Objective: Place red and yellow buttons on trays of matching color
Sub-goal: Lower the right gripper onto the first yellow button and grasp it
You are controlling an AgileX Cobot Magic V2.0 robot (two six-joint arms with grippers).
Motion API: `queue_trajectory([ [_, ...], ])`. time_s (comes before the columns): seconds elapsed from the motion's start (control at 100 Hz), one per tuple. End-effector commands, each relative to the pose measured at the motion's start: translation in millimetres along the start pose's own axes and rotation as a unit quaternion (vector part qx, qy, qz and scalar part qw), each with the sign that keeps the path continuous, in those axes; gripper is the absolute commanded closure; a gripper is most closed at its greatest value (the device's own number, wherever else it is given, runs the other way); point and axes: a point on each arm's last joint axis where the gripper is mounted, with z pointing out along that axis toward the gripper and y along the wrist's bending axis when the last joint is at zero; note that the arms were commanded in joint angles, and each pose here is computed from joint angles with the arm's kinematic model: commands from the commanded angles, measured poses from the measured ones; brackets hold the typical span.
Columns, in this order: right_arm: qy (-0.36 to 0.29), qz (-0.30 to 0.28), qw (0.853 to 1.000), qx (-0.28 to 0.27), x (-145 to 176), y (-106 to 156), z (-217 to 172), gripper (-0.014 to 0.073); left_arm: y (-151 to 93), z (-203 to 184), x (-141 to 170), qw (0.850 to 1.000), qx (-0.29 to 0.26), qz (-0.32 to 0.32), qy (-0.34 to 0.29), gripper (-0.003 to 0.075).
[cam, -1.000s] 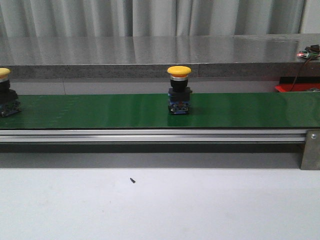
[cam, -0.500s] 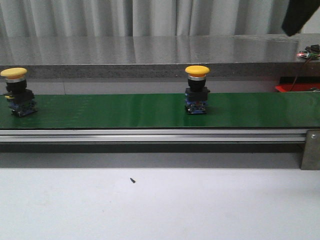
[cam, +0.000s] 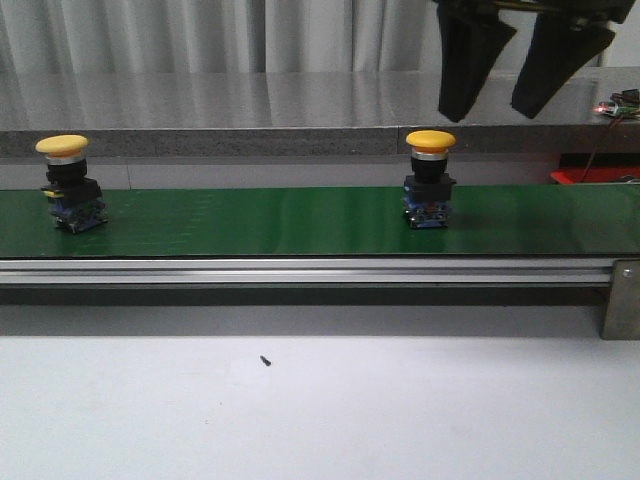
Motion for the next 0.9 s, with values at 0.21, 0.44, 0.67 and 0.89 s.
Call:
queue_trajectory([
  [0.21,-0.048,-0.019,0.999,0.0,-26.9,-2.0,4.3,0.0034,-1.5,-4.8,-10.4,0.999,0.003,-0.001,-0.038,0.074],
  [0.44,-0.041,-0.02,0.999,0.006,-31.1,-7.1,26.6,0.006,-1.5,-4.8,-10.4,0.999,0.003,-0.001,-0.038,0.074],
  [0.67,-0.038,-0.025,0.999,0.017,-30.9,-9.2,27.9,0.0416,-1.5,-4.8,-10.4,0.999,0.003,-0.001,-0.038,0.074],
  [0.89,-0.054,-0.032,0.997,0.033,-29.2,-11.1,8.3,0.0445,-1.5,-4.8,-10.4,0.999,0.003,-0.001,-0.038,0.074],
])
